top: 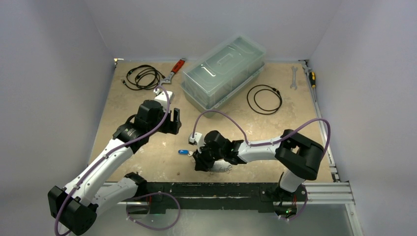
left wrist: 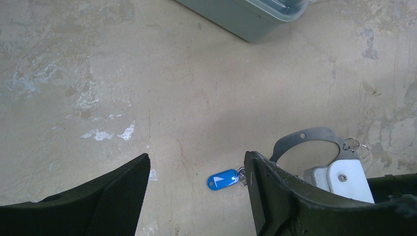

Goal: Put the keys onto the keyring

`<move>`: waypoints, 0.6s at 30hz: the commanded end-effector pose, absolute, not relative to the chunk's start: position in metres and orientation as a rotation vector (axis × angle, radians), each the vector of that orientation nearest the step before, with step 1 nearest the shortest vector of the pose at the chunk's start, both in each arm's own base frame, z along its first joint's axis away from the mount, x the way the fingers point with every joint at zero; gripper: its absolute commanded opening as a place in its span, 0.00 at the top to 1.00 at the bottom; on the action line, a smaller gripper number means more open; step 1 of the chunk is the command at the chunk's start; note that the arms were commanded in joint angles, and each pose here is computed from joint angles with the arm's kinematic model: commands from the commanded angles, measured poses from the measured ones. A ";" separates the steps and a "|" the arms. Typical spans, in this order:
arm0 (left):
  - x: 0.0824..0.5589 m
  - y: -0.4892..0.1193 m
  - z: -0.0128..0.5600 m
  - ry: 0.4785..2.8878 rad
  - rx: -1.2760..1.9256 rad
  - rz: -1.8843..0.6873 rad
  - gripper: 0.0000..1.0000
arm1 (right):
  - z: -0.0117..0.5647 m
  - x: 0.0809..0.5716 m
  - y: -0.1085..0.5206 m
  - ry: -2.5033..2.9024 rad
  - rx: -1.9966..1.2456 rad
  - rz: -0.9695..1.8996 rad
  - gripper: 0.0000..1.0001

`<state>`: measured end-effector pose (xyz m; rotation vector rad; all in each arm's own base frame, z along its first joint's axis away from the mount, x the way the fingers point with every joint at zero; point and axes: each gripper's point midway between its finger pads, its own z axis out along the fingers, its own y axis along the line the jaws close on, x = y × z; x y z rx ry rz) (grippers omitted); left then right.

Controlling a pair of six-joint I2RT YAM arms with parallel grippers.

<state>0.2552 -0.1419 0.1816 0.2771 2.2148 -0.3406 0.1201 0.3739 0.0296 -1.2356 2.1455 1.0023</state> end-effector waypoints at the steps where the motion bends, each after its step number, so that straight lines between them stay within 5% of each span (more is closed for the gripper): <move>1: 0.256 -0.145 0.188 2.189 0.286 -0.357 0.31 | 0.041 0.122 0.387 2.084 -1.256 1.030 0.67; 7: 0.256 -0.145 0.189 2.188 0.286 -0.358 0.31 | 0.042 0.128 0.386 2.079 -1.242 0.998 0.62; 13: 0.256 -0.144 0.189 2.187 0.286 -0.357 0.31 | 0.048 0.133 0.388 2.063 -1.235 0.977 0.43; 18: 0.256 -0.143 0.188 2.190 0.282 -0.348 0.31 | 0.066 0.131 0.391 2.046 -1.212 0.982 0.41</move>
